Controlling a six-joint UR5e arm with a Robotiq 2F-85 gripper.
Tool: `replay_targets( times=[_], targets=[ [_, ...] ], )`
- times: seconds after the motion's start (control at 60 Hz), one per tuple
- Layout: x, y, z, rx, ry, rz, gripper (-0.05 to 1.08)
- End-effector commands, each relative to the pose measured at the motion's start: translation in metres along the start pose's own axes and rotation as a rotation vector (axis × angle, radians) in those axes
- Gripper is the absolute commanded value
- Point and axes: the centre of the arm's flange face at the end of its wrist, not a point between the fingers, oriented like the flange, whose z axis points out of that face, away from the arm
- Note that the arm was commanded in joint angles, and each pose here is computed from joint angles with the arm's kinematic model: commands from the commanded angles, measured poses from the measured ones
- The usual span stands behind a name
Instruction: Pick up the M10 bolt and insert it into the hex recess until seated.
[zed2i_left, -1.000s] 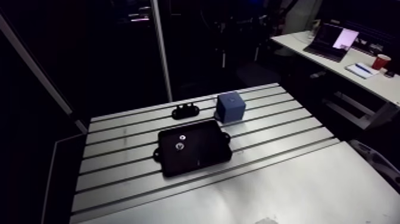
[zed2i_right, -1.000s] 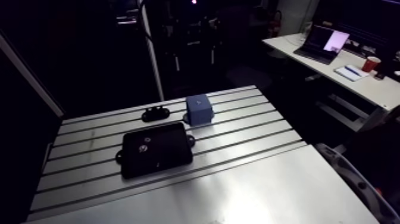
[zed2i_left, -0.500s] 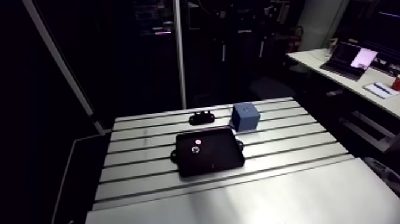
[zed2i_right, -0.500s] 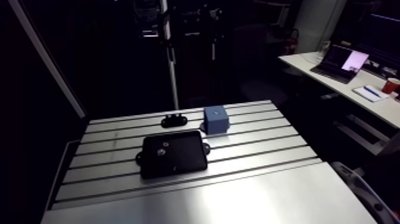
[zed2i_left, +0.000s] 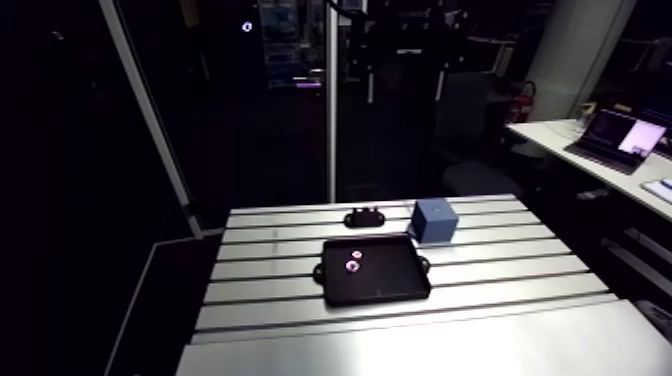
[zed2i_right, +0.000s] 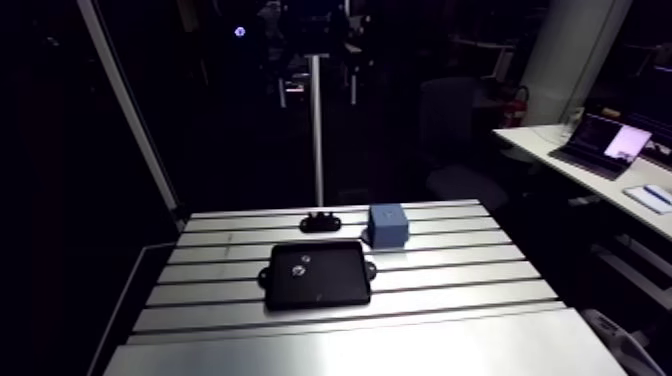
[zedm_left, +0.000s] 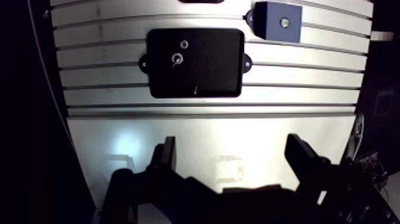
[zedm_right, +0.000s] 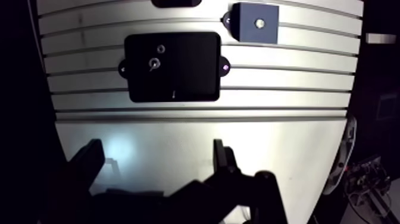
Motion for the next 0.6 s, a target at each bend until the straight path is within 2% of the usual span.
replay_targets(
  times=[0.017,0.117,0.2,0.317,0.45,0.6],
  targets=[
    [-0.010,-0.005,-0.024,0.013,0.042,-0.008,0.01],
    [-0.012,-0.005,-0.019,0.009,0.033,-0.010,0.01],
    [-0.012,-0.004,-0.012,-0.002,0.024,-0.010,0.01],
    [-0.013,-0.005,-0.010,-0.002,0.028,-0.014,0.01],
    [-0.022,-0.011,-0.023,-0.008,0.087,-0.020,0.01],
    [-0.035,-0.019,-0.029,-0.013,0.126,-0.032,0.01]
  ],
)
